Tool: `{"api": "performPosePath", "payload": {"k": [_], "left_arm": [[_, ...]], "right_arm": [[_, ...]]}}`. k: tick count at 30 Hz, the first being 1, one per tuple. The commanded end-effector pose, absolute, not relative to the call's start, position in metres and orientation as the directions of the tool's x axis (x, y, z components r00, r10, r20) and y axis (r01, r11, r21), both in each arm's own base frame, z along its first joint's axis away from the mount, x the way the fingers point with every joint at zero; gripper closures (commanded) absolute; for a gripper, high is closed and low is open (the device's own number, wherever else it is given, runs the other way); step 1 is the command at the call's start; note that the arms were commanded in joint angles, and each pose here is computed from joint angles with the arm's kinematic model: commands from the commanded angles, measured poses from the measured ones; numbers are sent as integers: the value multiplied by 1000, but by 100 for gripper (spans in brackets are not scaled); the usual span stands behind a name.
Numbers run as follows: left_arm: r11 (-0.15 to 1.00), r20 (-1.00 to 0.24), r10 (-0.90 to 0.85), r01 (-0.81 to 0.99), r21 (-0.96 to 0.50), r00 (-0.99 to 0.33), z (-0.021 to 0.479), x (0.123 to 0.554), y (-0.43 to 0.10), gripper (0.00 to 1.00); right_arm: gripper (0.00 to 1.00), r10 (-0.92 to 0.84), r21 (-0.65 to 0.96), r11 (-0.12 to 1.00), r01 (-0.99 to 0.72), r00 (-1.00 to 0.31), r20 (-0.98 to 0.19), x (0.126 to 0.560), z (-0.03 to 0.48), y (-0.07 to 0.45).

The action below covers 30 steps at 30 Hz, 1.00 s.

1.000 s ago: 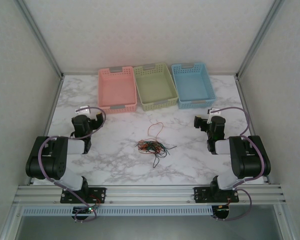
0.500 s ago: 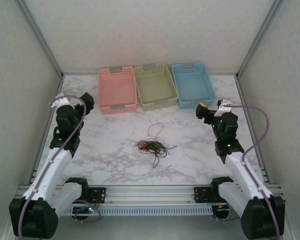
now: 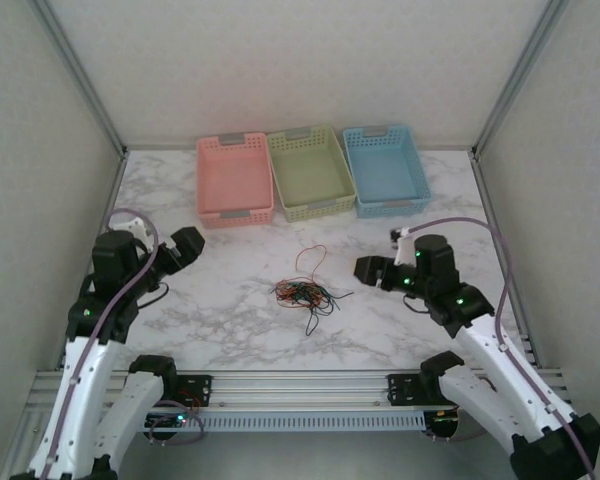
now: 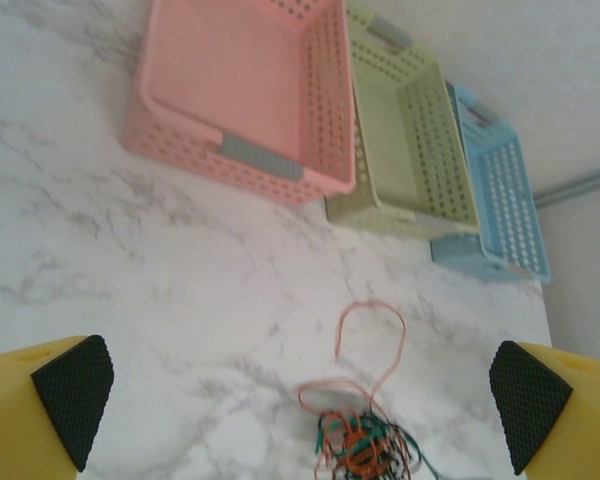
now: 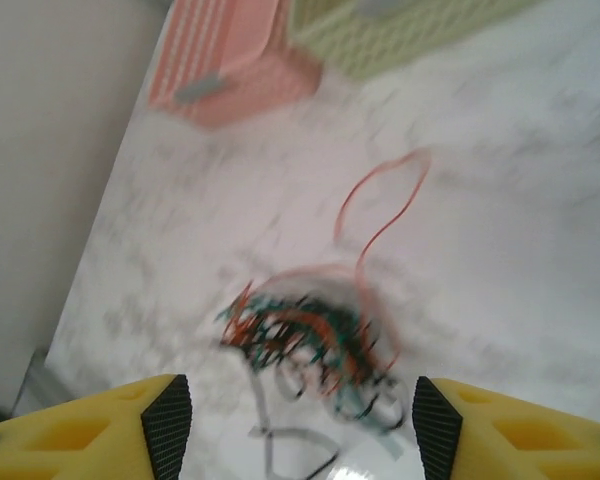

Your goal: Untangle the cables

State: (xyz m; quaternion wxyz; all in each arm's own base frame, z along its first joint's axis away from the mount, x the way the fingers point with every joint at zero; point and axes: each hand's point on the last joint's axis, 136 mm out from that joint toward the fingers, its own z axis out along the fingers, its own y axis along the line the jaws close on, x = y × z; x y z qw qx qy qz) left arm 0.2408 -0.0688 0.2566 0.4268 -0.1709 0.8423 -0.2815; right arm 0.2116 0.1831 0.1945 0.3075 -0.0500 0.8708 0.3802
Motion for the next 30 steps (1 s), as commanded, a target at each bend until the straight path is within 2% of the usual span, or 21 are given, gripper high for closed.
{"api": "performPosePath", "payload": {"k": [1,6,13,16,19,21,30], "left_arm": [[786,-580,-478,-26,-618,-660,242,220,-83,0],[794,-547,-457,-44,-607,-701,230,229,-88,2],[789,-570,-449,-6,-614,-688,235,224,-90,1],[793,-587,-451,0,-610,-672,239,222,-88,1],[797,-608,-458,4,-605,-648,244,219,-84,1],[794,-616,-463,11,-607,-637,246,217,-83,1],[792,-626,-464,23,-610,-627,249,215,-83,0]], "right_arm": [[41,101,671,691,-271,-882,-461,179,174,201],[44,48,658,688,-307,-885,-463,165,161,238],[46,-132,489,786,-379,-874,-467,160,131,285],[49,-141,410,846,-341,-885,-444,166,119,282],[51,-129,410,853,-323,-891,-434,169,114,286],[56,-127,406,859,-311,-898,-421,169,111,286],[63,-128,337,900,-276,-907,-401,173,102,279]]}}
